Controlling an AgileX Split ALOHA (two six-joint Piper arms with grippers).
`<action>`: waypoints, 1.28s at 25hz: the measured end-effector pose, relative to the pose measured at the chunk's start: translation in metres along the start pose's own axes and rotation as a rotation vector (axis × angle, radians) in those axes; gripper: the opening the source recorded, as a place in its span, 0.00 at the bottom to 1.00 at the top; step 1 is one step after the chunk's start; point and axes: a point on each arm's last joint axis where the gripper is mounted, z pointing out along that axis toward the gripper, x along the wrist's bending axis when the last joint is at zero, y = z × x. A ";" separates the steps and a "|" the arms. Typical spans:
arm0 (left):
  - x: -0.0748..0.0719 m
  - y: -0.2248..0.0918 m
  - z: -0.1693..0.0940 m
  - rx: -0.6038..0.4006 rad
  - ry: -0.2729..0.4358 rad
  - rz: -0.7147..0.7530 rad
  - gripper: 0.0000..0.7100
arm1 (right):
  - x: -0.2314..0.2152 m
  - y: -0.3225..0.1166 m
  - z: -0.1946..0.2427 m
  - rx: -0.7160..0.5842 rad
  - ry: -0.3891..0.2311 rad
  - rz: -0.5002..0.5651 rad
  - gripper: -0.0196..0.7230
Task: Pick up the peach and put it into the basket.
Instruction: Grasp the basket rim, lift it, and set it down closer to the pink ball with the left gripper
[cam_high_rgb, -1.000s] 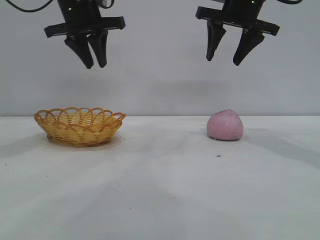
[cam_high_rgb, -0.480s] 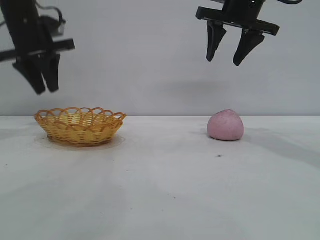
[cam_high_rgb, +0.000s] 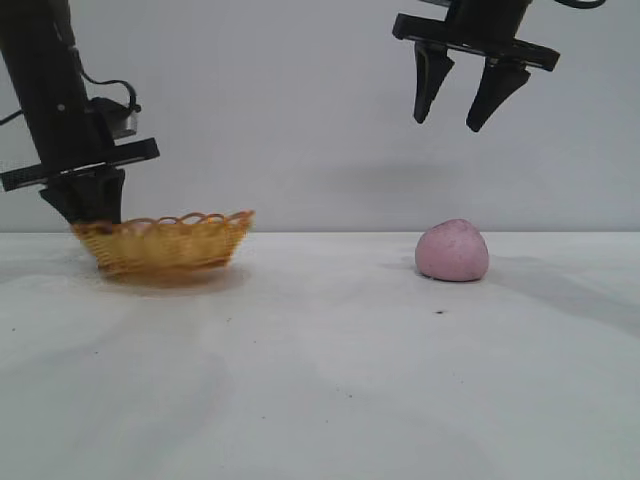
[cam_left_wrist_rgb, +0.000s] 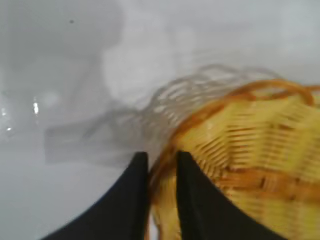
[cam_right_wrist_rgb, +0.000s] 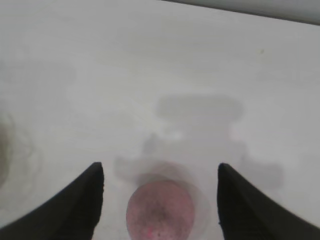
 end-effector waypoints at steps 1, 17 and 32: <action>-0.002 -0.005 -0.003 -0.015 -0.016 -0.020 0.00 | -0.001 0.000 0.000 0.005 -0.007 -0.004 0.59; -0.067 -0.151 0.015 -0.136 -0.158 -0.160 0.00 | 0.000 -0.001 0.000 0.013 -0.004 -0.003 0.59; -0.070 -0.153 0.016 -0.129 -0.188 -0.172 0.46 | 0.000 -0.001 0.000 0.015 0.001 0.000 0.59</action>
